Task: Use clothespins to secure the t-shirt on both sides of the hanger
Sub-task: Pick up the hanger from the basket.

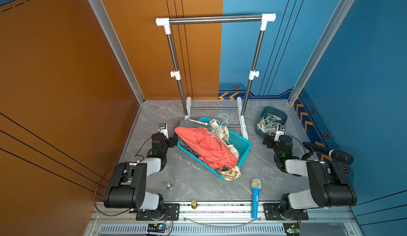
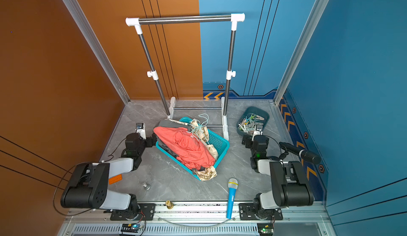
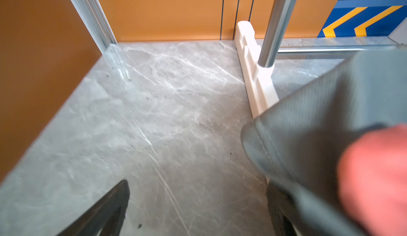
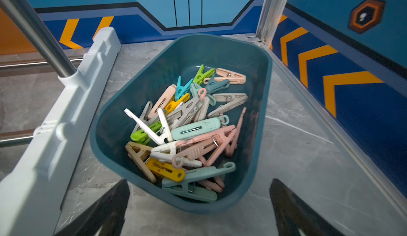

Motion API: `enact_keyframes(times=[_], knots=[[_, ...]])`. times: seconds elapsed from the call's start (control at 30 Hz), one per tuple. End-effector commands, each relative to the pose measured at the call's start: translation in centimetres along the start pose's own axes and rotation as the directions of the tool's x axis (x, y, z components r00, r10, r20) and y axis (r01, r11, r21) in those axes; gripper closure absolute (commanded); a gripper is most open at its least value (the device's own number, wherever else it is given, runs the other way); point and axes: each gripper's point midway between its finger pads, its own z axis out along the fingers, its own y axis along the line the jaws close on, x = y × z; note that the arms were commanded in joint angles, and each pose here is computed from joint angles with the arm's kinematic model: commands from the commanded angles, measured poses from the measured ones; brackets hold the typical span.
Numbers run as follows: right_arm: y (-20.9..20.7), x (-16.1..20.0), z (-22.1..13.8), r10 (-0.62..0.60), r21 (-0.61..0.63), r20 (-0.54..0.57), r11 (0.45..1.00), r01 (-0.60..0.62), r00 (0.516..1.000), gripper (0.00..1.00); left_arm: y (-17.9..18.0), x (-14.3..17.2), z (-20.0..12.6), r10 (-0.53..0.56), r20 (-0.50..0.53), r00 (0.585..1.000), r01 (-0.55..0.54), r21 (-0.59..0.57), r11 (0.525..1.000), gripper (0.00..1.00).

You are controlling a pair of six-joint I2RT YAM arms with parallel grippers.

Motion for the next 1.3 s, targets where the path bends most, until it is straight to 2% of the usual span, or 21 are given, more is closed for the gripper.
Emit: enact_keyframes(times=[0.0,0.07,0.17,0.27,0.37,0.4,0.53,0.6,0.67,0.73,0.8,0.9,0.97,1.0,1.03,1.07,1.13,1.27], knots=[[-1.1,-2.1,-1.9,0.001,0.114,-0.014,0.993,0.0,1.0,0.0,0.4,-2.7,-1.5,0.022,-0.003,1.0,-0.023,-0.067,0.998,0.03],[-1.3,-2.6,-2.9,-0.021,0.162,-0.039,0.986,0.027,0.999,0.0,1.5,-3.9,-2.4,0.006,0.014,1.0,-0.003,-0.168,0.986,0.03],[-1.4,-3.8,-4.5,-0.024,0.226,-0.02,0.974,0.028,1.0,0.0,4.4,-5.2,-4.3,-0.067,0.016,0.998,0.068,-0.383,0.921,0.03],[-0.9,-5.5,-6.1,-0.029,0.24,-0.001,0.97,0.028,1.0,0.0,7.9,-5.5,-7.3,-0.197,0.008,0.98,0.163,-0.595,0.787,0.03],[-0.3,-7.0,-7.5,-0.015,0.24,0.018,0.971,0.01,1.0,0.0,10.9,-5.4,-11.8,-0.337,0.055,0.94,0.259,-0.758,0.599,0.03],[0.2,-7.3,-7.9,-0.01,0.226,0.011,0.974,0.008,1.0,0.0,11.3,-5.4,-12.5,-0.369,0.06,0.928,0.279,-0.766,0.579,0.03],[3.6,-7.4,-8.1,-0.019,0.094,-0.106,0.995,0.029,0.994,0.0,10.8,-5.0,-12.4,-0.476,0.067,0.877,0.391,-0.677,0.623,0.03],[6.8,-6.5,-8.2,-0.103,-0.014,-0.186,0.995,0.103,0.977,0.0,9.2,-4.9,-11.6,-0.525,0.04,0.85,0.449,-0.575,0.684,0.03],[10.1,-5.5,-8.7,-0.202,-0.136,-0.221,0.975,0.174,0.954,0.02,7.6,-5.2,-10.9,-0.531,0.006,0.847,0.472,-0.469,0.746,0.03],[13.2,-4.4,-9.8,-0.275,-0.27,-0.257,0.941,0.204,0.926,0.11,6.2,-5.7,-10.7,-0.534,-0.02,0.845,0.486,-0.389,0.783,0.03],[16.3,-3.2,-11.0,-0.324,-0.411,-0.285,0.892,0.19,0.902,0.27,4.5,-6.2,-10.4,-0.516,-0.065,0.854,0.475,-0.309,0.824,0.02],[19.3,-1.6,-12.5,-0.37,-0.541,-0.327,0.827,0.149,0.87,0.56,1.9,-6.6,-9.9,-0.483,-0.152,0.863,0.449,-0.21,0.869,0.05],[20.8,-0.5,-13.2,-0.394,-0.604,-0.358,0.789,0.111,0.846,0.7,-0.3,-6.6,-9.4,-0.452,-0.212,0.867,0.431,-0.141,0.892,0.09],[21.6,-0.2,-13.4,-0.406,-0.636,-0.37,0.766,0.091,0.835,0.73,-1.3,-6.7,-9.2,-0.434,-0.237,0.869,0.419,-0.113,0.901,0.11],[22.4,0.2,-13.8,-0.422,-0.667,-0.382,0.742,0.071,0.822,0.75,-2.6,-6.7,-8.9,-0.409,-0.267,0.873,0.402,-0.081,0.912,0.12],[23.2,0.7,-13.9,-0.435,-0.687,-0.396,0.725,0.053,0.809,0.78,-4.1,-6.9,-8.7,-0.373,-0.291,0.881,0.38,-0.036,0.924,0.17],[24.5,1.2,-13.8,-0.442,-0.712,-0.417,0.702,0.017,0.794,0.8,-6.7,-7.4,-8.5,-0.312,-0.318,0.896,0.34,0.035,0.94,0.19],[27.3,1.5,-13.4,-0.44,-0.755,-0.434,0.653,-0.052,0.786,0.67,-11.1,-9.1,-8.3,-0.225,-0.332,0.916,0.286,0.146,0.947,0.17]])
